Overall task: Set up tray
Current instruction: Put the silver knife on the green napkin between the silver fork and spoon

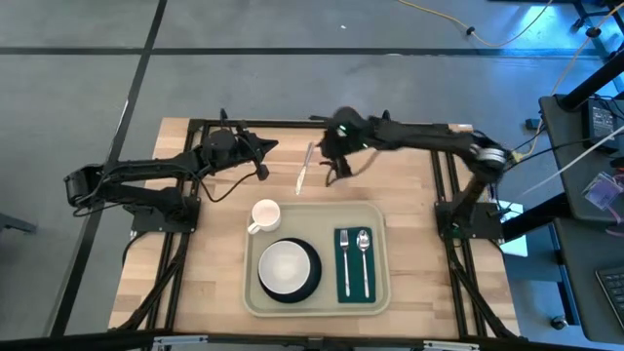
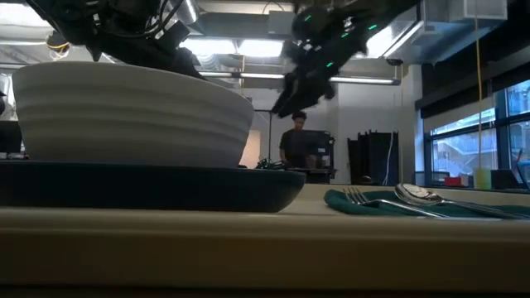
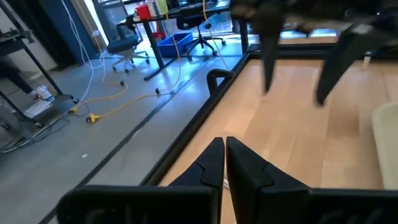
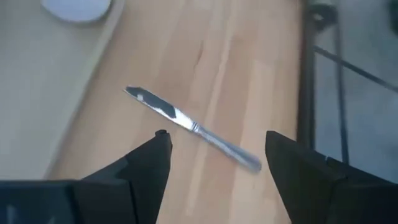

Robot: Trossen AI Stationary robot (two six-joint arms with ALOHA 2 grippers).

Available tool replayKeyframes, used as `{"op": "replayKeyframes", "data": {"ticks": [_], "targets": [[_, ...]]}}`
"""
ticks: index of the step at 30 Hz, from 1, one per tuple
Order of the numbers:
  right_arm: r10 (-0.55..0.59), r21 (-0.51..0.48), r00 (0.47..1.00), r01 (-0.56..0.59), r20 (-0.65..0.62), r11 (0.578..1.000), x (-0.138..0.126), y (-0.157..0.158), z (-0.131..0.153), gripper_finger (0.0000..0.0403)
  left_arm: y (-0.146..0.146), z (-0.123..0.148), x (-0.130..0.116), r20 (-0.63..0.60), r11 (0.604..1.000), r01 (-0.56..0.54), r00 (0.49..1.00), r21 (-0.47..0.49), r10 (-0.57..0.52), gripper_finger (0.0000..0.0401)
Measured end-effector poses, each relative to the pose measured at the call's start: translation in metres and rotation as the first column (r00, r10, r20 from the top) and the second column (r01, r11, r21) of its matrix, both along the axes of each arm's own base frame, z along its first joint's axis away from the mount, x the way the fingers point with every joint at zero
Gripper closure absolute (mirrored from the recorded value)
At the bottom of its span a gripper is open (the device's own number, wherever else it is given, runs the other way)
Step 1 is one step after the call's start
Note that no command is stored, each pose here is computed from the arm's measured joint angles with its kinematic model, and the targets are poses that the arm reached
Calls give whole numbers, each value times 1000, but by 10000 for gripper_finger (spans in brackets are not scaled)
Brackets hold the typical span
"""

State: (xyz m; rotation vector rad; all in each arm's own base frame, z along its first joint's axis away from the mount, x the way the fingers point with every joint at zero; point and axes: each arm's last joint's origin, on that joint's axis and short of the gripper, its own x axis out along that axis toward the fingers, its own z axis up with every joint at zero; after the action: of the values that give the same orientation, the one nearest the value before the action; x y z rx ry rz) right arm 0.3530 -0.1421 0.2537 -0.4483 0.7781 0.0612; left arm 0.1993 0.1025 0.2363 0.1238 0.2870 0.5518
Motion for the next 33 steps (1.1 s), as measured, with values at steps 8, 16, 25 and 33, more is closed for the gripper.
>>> {"op": "replayKeyframes", "data": {"ticks": [8, 16, 25, 33], "targets": [[78, 119, 982, -58, -174, 991, 54, -54, -43, 146, 0, -1, 0, -9, 1000, -2, 1000, -4, 2, 388], [153, 159, 940, -108, -306, 981, 86, -69, -79, 146, 0, -3, -1, -32, 1000, -2, 999, -15, 2, 388], [193, 125, 911, -157, -364, 980, 99, -78, -87, 146, -1, -9, -2, -67, 998, -9, 998, -67, 4, 393], [156, 84, 878, -132, -452, 988, 97, -80, -100, 146, -1, -9, -2, -68, 997, -8, 998, -74, 3, 389]]}}
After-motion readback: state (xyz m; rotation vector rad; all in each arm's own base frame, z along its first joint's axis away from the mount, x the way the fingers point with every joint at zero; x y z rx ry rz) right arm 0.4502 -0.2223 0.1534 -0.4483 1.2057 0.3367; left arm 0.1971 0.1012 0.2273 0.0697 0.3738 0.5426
